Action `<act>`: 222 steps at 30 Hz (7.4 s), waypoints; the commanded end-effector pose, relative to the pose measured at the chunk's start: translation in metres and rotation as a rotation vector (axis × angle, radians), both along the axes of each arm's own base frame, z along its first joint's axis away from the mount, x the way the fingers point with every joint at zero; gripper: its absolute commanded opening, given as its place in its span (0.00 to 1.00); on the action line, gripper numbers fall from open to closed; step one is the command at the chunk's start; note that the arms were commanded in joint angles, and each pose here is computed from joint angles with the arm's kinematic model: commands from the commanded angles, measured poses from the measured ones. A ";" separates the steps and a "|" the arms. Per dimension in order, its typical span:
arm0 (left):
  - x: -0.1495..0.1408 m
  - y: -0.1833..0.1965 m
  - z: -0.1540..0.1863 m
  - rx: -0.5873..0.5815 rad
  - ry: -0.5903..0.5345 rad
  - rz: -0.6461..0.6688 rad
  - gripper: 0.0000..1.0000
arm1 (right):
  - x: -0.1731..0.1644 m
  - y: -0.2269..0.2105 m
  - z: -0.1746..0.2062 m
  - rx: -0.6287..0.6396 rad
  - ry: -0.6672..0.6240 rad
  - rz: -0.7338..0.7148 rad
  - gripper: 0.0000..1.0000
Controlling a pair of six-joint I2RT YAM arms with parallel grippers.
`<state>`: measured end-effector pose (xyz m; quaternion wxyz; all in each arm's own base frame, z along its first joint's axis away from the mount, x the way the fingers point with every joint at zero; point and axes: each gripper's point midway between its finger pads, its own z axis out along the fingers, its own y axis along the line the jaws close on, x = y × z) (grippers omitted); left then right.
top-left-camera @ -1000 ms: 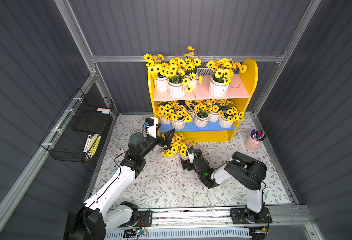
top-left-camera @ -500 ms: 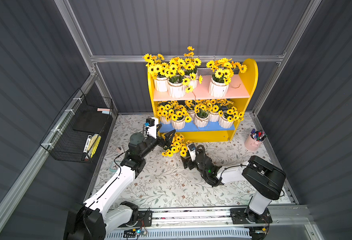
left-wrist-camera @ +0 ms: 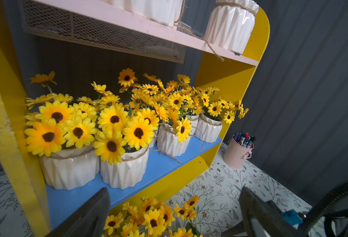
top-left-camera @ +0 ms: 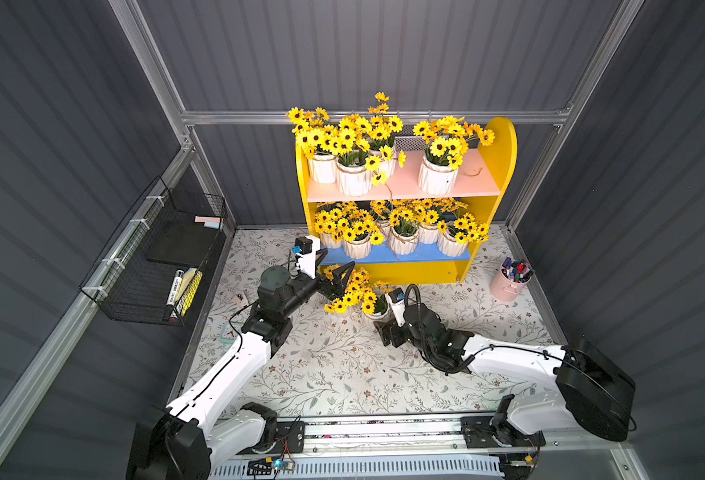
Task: Take the sunflower pots off the shelves
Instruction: Place the sunflower pot at the center of the board, then pick up the sunflower pot from the shelf, then place the sunflower pot at the center of the board.
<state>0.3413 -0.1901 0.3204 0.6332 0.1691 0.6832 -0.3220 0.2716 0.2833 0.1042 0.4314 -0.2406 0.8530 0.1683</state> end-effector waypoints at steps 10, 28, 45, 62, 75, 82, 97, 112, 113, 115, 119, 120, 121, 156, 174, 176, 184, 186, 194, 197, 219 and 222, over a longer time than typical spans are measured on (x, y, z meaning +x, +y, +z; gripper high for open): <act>-0.005 -0.005 0.020 0.018 -0.061 -0.017 0.99 | 0.033 0.012 -0.039 -0.033 0.127 -0.003 0.55; -0.002 -0.006 0.016 0.019 -0.047 -0.015 0.99 | 0.041 0.010 -0.013 -0.039 0.120 0.045 0.56; -0.019 -0.060 0.027 0.007 -0.029 -0.214 0.99 | 0.040 -0.082 0.239 0.030 -0.433 -0.222 0.99; -0.031 -0.060 0.028 0.098 -0.108 -0.202 0.99 | 0.120 -0.108 0.386 0.108 -0.673 -0.319 0.99; -0.032 -0.058 0.026 0.109 -0.113 -0.192 0.99 | 0.174 -0.115 0.394 0.132 -0.634 -0.295 0.99; -0.031 -0.057 0.024 0.114 -0.113 -0.186 0.99 | 0.188 -0.117 0.392 0.151 -0.635 -0.289 0.99; -0.031 -0.055 0.024 0.126 -0.122 -0.175 0.99 | 0.221 -0.113 0.392 0.154 -0.630 -0.262 0.99; -0.031 -0.053 0.026 0.139 -0.135 -0.163 0.99 | 0.231 -0.113 0.373 0.096 -0.636 -0.261 0.70; -0.031 -0.052 0.026 0.140 -0.135 -0.161 0.99 | 0.231 -0.113 0.371 0.095 -0.636 -0.259 0.65; -0.031 -0.052 0.026 0.141 -0.138 -0.157 0.99 | 0.230 -0.113 0.370 0.089 -0.640 -0.257 0.40; -0.031 -0.051 0.025 0.147 -0.136 -0.155 0.99 | 0.225 -0.114 0.376 0.097 -0.660 -0.251 0.00; -0.031 -0.051 0.025 0.147 -0.136 -0.155 0.99 | 0.224 -0.114 0.379 0.102 -0.664 -0.249 0.00; -0.031 -0.051 0.025 0.148 -0.137 -0.155 1.00 | 0.223 -0.113 0.383 0.108 -0.667 -0.243 0.00; -0.033 -0.053 0.034 0.130 -0.156 -0.167 0.99 | 0.077 -0.063 0.451 0.216 -0.883 -0.053 0.00; -0.036 -0.088 0.000 0.118 -0.043 -0.272 1.00 | 0.008 -0.086 0.344 0.192 -0.759 -0.086 0.00; -0.040 -0.100 -0.013 0.147 -0.026 -0.288 0.99 | 0.007 -0.093 0.326 0.180 -0.732 -0.110 0.00; -0.036 -0.113 -0.037 0.194 0.019 -0.261 0.99 | 0.013 -0.109 0.238 0.133 -0.600 -0.206 0.00; -0.035 -0.111 -0.039 0.202 0.016 -0.251 0.99 | 0.017 -0.106 0.214 0.133 -0.570 -0.212 0.00; -0.031 -0.097 -0.037 0.219 0.021 -0.170 0.99 | 0.031 -0.107 0.153 0.189 -0.527 -0.303 0.00; -0.029 -0.091 -0.037 0.232 0.016 -0.139 0.99 | 0.040 -0.101 0.133 0.191 -0.516 -0.311 0.00; -0.033 -0.082 -0.029 0.267 -0.036 -0.112 0.99 | 0.098 -0.090 0.038 0.135 -0.463 -0.448 0.00; -0.033 -0.082 -0.028 0.267 -0.039 -0.113 0.99 | 0.098 -0.090 0.025 0.142 -0.432 -0.460 0.00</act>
